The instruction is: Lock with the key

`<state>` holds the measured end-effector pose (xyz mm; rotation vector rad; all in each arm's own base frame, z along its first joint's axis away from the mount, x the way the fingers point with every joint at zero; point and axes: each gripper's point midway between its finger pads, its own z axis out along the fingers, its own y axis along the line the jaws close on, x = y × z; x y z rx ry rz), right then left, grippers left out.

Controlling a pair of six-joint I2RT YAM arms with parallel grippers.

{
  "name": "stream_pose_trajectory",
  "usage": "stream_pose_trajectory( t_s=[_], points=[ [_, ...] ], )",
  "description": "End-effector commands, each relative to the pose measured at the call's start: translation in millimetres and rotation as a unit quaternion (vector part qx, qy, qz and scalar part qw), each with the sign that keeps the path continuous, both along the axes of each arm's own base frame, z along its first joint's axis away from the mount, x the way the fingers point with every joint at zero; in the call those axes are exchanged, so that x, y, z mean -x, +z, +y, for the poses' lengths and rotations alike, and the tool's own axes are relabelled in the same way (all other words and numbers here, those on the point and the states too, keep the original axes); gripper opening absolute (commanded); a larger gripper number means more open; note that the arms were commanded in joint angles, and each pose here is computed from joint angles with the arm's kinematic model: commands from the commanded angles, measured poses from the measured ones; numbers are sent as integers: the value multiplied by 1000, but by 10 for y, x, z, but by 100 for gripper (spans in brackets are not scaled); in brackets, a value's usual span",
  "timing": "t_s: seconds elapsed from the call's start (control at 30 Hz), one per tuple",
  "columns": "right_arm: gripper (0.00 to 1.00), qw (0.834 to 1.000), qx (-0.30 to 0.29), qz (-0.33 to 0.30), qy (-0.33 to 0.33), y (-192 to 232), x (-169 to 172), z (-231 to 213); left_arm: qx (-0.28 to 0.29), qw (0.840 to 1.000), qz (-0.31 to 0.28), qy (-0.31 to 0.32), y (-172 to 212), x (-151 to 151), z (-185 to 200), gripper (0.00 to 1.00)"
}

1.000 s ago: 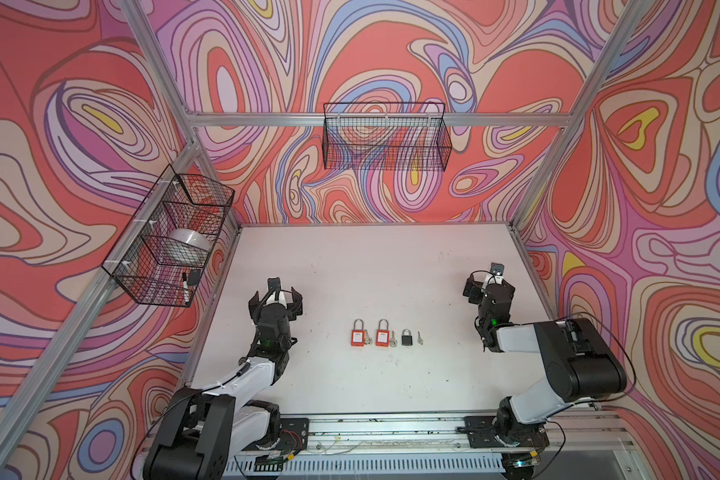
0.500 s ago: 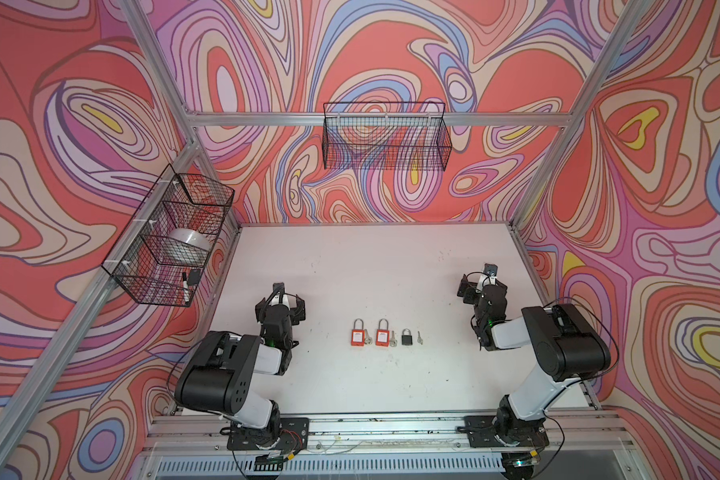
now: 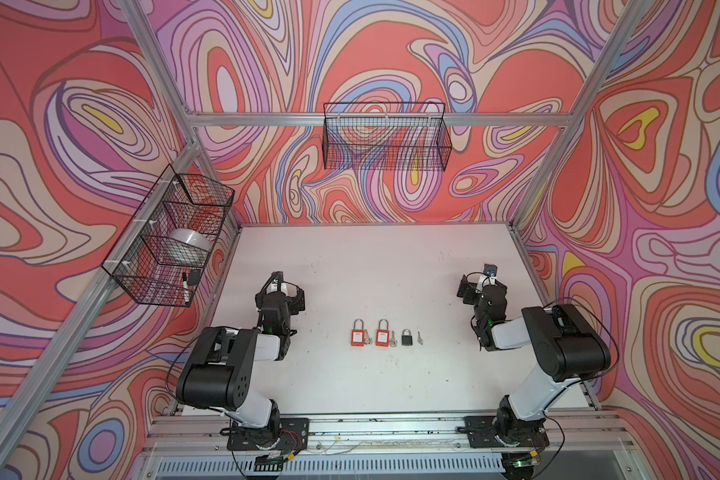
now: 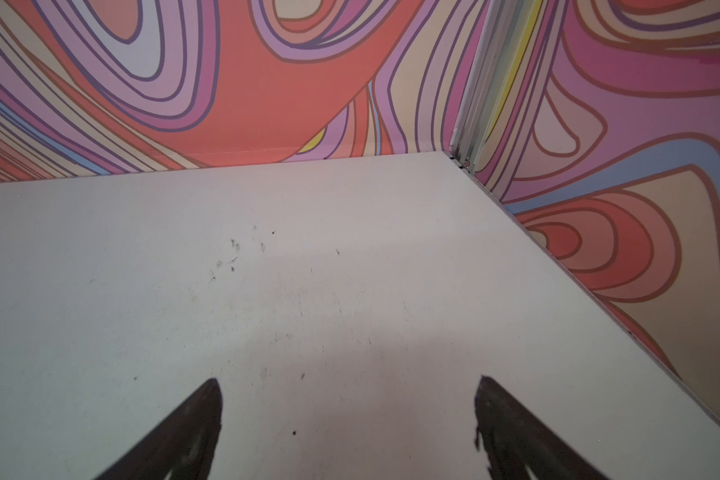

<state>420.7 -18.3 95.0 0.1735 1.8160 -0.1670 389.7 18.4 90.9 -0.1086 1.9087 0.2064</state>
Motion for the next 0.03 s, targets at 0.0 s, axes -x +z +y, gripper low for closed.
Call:
stream_pose_trajectory(
  t_s=[0.0],
  points=[
    [98,1000,-5,-2,0,16,-14,-9,6,1000,-3,-2,13,2,-9,100]
  ],
)
